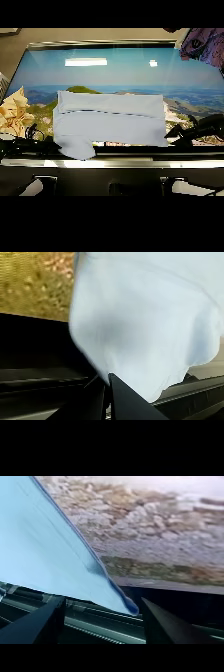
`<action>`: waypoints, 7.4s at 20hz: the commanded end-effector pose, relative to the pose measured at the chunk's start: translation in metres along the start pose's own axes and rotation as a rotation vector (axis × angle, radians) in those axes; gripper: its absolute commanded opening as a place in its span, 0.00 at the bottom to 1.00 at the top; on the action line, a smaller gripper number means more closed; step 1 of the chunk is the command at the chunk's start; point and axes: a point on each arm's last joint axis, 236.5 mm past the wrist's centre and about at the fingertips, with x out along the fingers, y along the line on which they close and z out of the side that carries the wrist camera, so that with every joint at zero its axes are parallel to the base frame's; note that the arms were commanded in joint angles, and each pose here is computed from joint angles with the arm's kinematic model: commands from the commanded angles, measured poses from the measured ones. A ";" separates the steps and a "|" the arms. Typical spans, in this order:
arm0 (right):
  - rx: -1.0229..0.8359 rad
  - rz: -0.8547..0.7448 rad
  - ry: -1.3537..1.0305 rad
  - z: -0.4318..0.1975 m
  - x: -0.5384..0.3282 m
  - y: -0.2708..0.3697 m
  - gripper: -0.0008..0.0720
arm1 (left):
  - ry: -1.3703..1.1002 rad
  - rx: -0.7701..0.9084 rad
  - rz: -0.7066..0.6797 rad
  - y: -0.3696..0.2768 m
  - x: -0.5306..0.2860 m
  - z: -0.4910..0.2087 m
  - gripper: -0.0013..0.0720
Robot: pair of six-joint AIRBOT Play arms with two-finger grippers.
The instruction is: Fold the clothes and pants, and hang the long-sleeved shirts on hangers.
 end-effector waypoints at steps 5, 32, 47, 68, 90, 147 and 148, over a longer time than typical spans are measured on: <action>-0.036 -0.011 0.019 -0.010 0.032 0.003 0.48 | -0.002 0.000 -0.001 0.000 0.000 0.000 0.04; -0.210 -0.265 -0.397 0.067 -0.061 0.089 0.06 | -0.275 0.139 0.082 -0.115 -0.076 0.115 0.03; -0.194 -0.198 -0.562 0.160 -0.046 0.098 0.07 | -0.185 0.208 0.064 -0.152 -0.005 0.255 0.05; -0.133 0.115 -0.209 0.160 -0.003 0.099 0.77 | -0.408 0.342 0.159 -0.190 -0.110 0.262 0.56; -0.194 -0.110 -0.720 0.051 -0.241 0.183 0.06 | -0.006 0.209 -0.411 -0.430 0.285 0.000 0.04; -0.464 0.165 -0.500 -0.019 0.010 0.449 0.85 | -0.344 0.372 0.207 -0.242 -0.154 0.182 0.04; -0.471 0.133 -0.523 -0.002 -0.016 0.431 0.85 | -0.344 0.376 0.207 -0.242 -0.155 0.182 0.04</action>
